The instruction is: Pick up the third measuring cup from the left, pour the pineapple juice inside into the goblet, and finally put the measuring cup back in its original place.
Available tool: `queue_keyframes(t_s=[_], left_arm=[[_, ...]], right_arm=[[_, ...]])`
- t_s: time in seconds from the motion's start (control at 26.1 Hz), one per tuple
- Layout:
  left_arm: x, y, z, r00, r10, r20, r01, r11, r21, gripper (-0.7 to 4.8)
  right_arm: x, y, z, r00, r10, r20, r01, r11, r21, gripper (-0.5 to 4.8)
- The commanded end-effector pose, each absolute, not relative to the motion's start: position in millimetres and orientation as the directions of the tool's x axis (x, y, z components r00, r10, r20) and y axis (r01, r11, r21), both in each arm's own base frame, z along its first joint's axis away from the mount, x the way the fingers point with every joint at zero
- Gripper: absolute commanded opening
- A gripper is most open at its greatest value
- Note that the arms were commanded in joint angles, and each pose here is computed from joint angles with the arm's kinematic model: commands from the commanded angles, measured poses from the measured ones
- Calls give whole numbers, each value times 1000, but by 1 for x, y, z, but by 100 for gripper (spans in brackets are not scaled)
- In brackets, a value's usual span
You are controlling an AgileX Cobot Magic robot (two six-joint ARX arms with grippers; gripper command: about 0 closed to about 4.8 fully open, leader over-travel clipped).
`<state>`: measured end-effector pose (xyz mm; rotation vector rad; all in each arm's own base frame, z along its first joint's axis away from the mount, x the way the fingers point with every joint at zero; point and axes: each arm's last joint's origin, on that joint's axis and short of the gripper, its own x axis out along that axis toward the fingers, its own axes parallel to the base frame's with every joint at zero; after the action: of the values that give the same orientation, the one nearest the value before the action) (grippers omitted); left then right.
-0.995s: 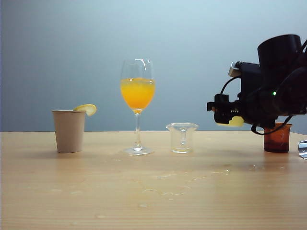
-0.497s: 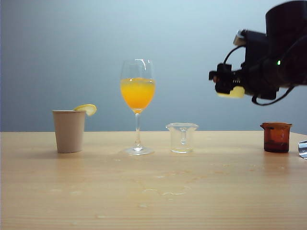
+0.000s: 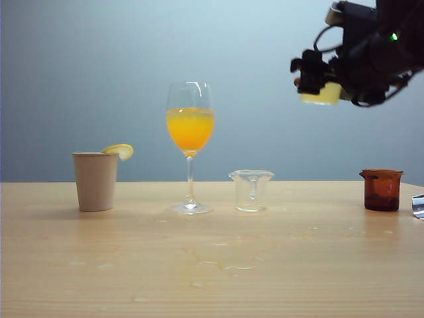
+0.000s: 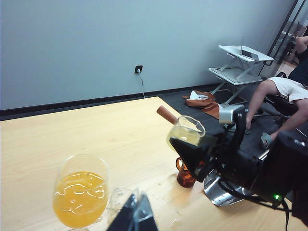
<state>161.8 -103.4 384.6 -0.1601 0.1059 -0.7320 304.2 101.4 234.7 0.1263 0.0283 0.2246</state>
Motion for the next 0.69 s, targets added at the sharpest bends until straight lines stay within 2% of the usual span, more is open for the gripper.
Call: queue_keyframes(t_s=[0.04,0.46,0.69], left_arm=[[161,-103,388,734,-679,-20,666,725,-177,-5],[160,-103,387,721,-692,-32,678,714,-171,-5],[160,-103,387,723,-690,-33,676,717,-172,-5]], right_arm=[[305,111,257,968,252,1,-251,960,124,292],[310,147,316,933,358,47,-361,930,74,292],[307,160,332,913,404,64,-407,912,51,292]])
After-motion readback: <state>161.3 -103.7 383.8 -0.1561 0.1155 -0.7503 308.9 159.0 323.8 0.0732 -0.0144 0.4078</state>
